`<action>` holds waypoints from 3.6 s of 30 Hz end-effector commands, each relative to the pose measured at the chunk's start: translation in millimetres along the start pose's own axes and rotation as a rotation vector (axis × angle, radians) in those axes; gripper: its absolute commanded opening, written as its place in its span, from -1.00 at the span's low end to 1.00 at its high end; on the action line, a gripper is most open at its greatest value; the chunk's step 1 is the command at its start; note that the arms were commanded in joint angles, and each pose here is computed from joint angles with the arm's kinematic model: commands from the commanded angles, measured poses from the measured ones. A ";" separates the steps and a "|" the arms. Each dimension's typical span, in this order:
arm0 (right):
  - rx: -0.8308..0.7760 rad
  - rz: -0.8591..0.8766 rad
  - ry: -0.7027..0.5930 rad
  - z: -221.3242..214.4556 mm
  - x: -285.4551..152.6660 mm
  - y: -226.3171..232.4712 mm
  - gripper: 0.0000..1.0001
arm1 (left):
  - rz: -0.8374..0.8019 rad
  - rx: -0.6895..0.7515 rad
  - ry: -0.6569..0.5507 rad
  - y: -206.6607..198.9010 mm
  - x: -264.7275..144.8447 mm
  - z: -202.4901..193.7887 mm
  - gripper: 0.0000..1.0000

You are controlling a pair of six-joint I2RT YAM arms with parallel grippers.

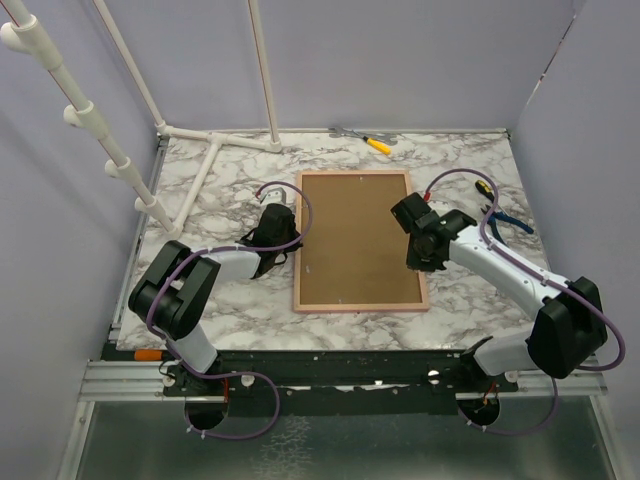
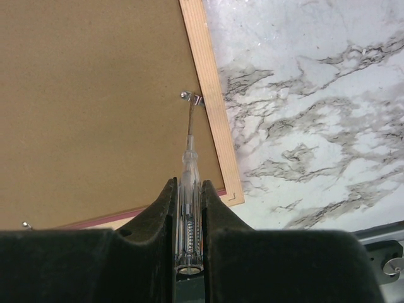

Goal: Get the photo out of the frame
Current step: Release the photo frame item from the photo frame.

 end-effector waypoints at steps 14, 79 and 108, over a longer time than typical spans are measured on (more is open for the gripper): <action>-0.083 0.695 -0.308 62.3 -41.4 83.6 -0.99 | -0.006 -0.021 0.023 4.8 -6.8 -6.2 -1.00; -0.237 0.893 0.034 106.2 100.6 220.0 -0.99 | -0.015 0.046 0.073 12.1 19.9 -5.5 -0.62; -0.306 0.814 0.051 99.6 96.6 203.4 -0.99 | -0.018 0.029 0.071 10.9 21.7 -3.2 -0.64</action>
Point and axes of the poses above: each gripper's point midway between its finger pads, its own x axis out along the fingers, its own y axis along the line the jaws close on, z = x × y, the point moved 8 cm from there along -x, back along the fingers, and after that the axes turned 5 degrees about x, right-handed, at the moved point
